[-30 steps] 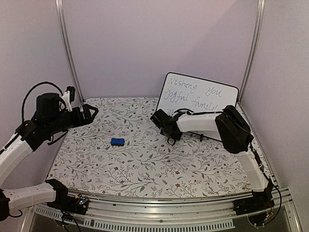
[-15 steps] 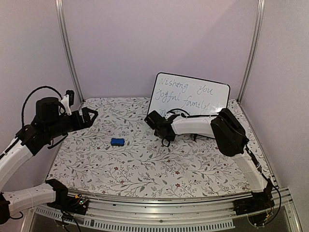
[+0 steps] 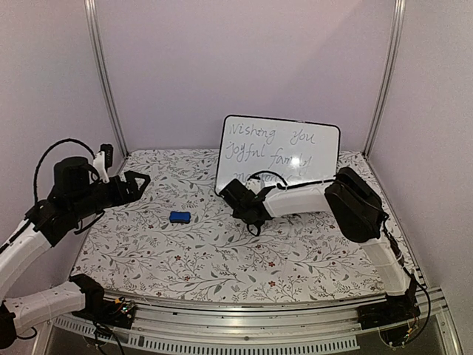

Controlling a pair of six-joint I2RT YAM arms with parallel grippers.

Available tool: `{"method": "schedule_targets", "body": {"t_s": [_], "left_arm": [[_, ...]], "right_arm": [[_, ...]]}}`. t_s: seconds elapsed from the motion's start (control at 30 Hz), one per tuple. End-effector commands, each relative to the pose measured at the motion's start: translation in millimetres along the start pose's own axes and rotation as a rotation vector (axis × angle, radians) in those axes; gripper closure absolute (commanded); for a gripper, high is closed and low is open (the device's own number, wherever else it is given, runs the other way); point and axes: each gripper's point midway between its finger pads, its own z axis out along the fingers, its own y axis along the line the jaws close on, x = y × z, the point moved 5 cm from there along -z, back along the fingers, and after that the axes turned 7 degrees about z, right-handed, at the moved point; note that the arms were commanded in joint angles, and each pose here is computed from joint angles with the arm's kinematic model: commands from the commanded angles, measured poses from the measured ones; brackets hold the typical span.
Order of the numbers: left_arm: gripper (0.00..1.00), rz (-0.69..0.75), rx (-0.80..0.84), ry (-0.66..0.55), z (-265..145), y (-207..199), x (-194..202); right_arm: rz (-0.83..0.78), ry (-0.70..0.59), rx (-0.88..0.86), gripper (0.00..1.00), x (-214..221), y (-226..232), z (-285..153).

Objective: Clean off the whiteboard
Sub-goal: Move the whiteboard to the center of the board.

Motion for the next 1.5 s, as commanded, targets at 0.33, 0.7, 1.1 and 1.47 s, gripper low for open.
{"method": "schedule_targets", "body": {"t_s": [0.33,0.7,1.1,1.47], "left_arm": [[0.00,-0.067,0.016,0.021,18.0,4.4,26.9],[0.00,-0.090,-0.167,0.091,40.4,19.7,50.8],[0.00,-0.132,-0.221,0.033,40.6,29.8,55.3],[0.00,-0.198,-0.287,-0.005,42.2,43.4,61.0]], "right_arm": [[-0.289,0.161,-0.032,0.89,58.3,-51.3,-24.9],[-0.330,0.107,-0.031,0.74,39.2,-58.0,-42.4],[-0.461,0.174,-0.195,0.20,36.7,-41.8,-95.5],[-0.712,-0.012,-0.425,0.01,-6.1,8.4,-181.9]]}}
